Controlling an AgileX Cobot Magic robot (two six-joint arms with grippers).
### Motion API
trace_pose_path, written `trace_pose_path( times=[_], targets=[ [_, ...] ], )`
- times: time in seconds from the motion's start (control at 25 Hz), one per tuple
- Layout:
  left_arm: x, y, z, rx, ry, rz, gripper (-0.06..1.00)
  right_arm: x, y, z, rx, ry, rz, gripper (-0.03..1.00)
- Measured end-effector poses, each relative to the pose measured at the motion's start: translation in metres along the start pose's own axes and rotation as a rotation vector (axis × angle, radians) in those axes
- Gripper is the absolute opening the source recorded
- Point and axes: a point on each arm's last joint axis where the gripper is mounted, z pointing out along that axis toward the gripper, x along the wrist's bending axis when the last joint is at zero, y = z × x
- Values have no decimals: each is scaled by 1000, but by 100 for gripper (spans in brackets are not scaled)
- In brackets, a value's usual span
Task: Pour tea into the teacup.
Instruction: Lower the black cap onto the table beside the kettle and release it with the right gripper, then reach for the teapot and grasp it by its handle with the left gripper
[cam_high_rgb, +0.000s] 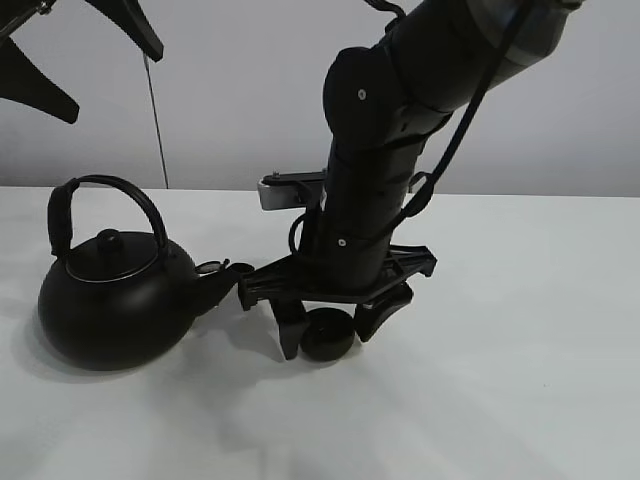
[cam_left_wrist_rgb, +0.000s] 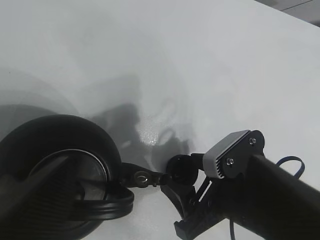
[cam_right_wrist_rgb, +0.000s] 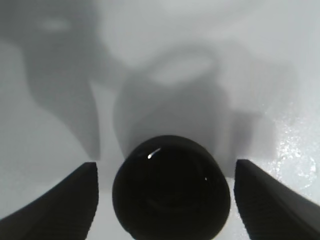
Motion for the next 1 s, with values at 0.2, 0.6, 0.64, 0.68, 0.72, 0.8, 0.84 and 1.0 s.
trace_pose_path(
  times=[0.2,0.6,0.64,0.68,0.72,0.8,0.84,1.0],
  targets=[
    [0,0,0,0,0,0,66,0,1,-1,2,0,0,58],
    [0,0,0,0,0,0,66,-14,30,-55,8,-46,15,68],
    [0,0,0,0,0,0,66,-26,31,-62,11,-63,34,68],
    [0,0,0,0,0,0,66,-39,31,-69,17,-82,46,68],
    [0,0,0,0,0,0,66,-56,32,-74,24,-102,65,68],
    [0,0,0,0,0,0,66,-92,31,-86,26,-133,111,68],
    [0,0,0,0,0,0,66,-108,30,-92,24,-146,128,68],
    [0,0,0,0,0,0,66,-189,15,-120,29,-200,269,67]
  ],
)
